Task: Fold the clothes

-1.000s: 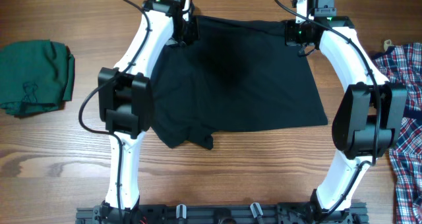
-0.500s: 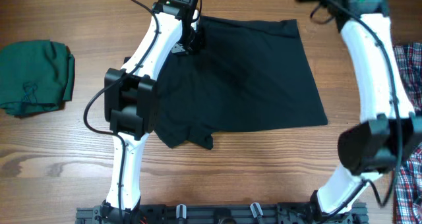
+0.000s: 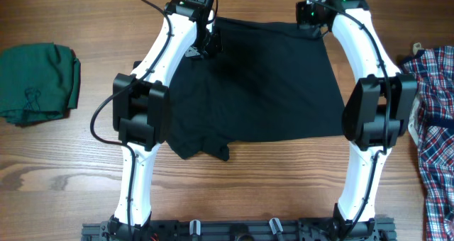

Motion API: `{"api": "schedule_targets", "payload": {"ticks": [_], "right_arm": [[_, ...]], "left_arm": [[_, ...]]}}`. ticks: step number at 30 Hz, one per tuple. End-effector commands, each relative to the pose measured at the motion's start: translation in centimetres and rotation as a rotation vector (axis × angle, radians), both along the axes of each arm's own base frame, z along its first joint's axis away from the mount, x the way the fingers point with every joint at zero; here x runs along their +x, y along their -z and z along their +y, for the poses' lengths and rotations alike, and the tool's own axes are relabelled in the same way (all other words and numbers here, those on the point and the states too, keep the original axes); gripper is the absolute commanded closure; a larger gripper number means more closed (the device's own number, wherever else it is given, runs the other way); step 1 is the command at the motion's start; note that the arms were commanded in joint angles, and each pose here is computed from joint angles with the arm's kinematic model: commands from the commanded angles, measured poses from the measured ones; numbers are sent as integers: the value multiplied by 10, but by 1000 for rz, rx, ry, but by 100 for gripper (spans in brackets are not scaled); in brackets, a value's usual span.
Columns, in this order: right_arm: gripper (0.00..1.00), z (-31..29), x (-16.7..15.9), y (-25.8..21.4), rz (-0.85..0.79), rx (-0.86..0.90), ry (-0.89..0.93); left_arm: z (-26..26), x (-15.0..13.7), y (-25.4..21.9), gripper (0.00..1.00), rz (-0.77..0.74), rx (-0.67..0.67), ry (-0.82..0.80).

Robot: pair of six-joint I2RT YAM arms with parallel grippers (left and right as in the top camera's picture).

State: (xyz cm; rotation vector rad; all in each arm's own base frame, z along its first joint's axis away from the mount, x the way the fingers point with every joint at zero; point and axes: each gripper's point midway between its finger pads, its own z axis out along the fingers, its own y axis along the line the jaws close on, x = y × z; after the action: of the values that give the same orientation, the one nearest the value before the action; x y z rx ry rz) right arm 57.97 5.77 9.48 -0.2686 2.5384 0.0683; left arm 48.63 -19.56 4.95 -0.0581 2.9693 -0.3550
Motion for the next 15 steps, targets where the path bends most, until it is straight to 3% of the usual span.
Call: {"api": "schedule_targets", "payload": {"ticks": [1,6,15], "right_arm": [[96,-2,-9,11,50,-13,-8],[96,-5,-30,26,166,27,82],[96,-5,-33,79,249,17,84]], "left_arm": [[-4,-1,8,90,16,-7,1],[-4,0,8,89,10,-9,2],[-4,0,8,89,11,-9,1]]}}
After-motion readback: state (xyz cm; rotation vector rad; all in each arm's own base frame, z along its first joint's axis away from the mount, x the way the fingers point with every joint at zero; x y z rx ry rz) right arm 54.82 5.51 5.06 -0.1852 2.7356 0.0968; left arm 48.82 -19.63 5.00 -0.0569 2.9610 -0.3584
